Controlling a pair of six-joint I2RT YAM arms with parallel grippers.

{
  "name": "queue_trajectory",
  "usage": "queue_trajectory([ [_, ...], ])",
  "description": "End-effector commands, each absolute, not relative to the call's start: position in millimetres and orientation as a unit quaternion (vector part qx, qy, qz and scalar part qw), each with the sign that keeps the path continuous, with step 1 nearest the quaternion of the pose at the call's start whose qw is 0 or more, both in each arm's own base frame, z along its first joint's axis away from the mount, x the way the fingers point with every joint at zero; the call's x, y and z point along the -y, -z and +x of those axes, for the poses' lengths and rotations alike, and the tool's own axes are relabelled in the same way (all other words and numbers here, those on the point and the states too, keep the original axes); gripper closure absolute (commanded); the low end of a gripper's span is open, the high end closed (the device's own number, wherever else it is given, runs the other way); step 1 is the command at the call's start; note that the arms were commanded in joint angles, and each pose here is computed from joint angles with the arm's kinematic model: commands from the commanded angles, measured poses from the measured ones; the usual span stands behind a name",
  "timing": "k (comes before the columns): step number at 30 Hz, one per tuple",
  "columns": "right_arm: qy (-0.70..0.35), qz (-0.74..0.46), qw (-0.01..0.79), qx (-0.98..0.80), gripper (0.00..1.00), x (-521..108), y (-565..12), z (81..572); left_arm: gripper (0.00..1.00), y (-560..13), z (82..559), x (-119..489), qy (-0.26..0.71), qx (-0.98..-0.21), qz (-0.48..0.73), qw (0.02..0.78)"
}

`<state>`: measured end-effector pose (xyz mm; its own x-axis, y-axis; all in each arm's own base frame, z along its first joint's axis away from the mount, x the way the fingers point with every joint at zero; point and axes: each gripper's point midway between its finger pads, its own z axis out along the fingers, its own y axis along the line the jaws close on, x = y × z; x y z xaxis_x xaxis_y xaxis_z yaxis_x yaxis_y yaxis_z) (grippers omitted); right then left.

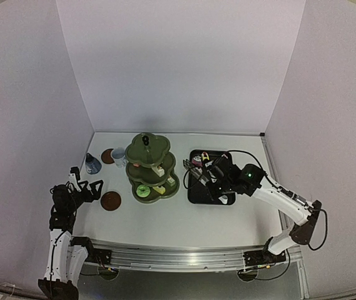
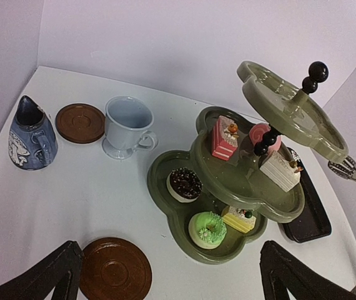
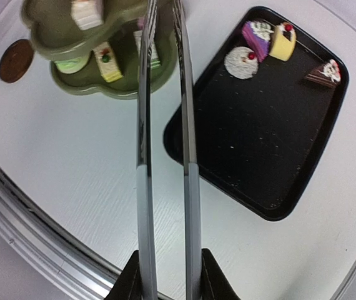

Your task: Serve the afternoon tea

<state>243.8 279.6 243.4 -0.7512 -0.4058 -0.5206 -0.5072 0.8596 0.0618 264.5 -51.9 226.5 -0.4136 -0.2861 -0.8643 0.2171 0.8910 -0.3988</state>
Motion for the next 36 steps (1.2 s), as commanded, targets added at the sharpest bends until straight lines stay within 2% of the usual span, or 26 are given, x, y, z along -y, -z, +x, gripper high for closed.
queue_trajectory([
  [1,-0.056,-0.200,0.245,-0.947,0.76,-251.8,-220.3,274.7,0.00,-231.3,266.7,51.1,0.229,-0.803,-0.014,0.550],
  [8,-0.004,-0.180,0.205,-0.962,0.76,-232.7,-177.9,307.9,0.00,-230.4,266.9,50.9,0.228,-0.805,-0.015,0.548],
  [15,0.021,-0.134,0.219,-0.966,0.76,-217.5,-167.3,348.2,0.00,-229.2,267.8,50.6,0.228,-0.806,-0.015,0.546],
  [29,0.021,-0.108,0.203,-0.973,0.72,-207.3,-131.0,385.4,0.00,-230.1,266.8,50.2,0.226,-0.805,-0.015,0.548],
  [36,-0.001,-0.127,0.184,-0.975,0.69,-202.3,-117.5,389.1,0.00,-231.0,266.3,50.0,0.224,-0.805,-0.015,0.550],
])
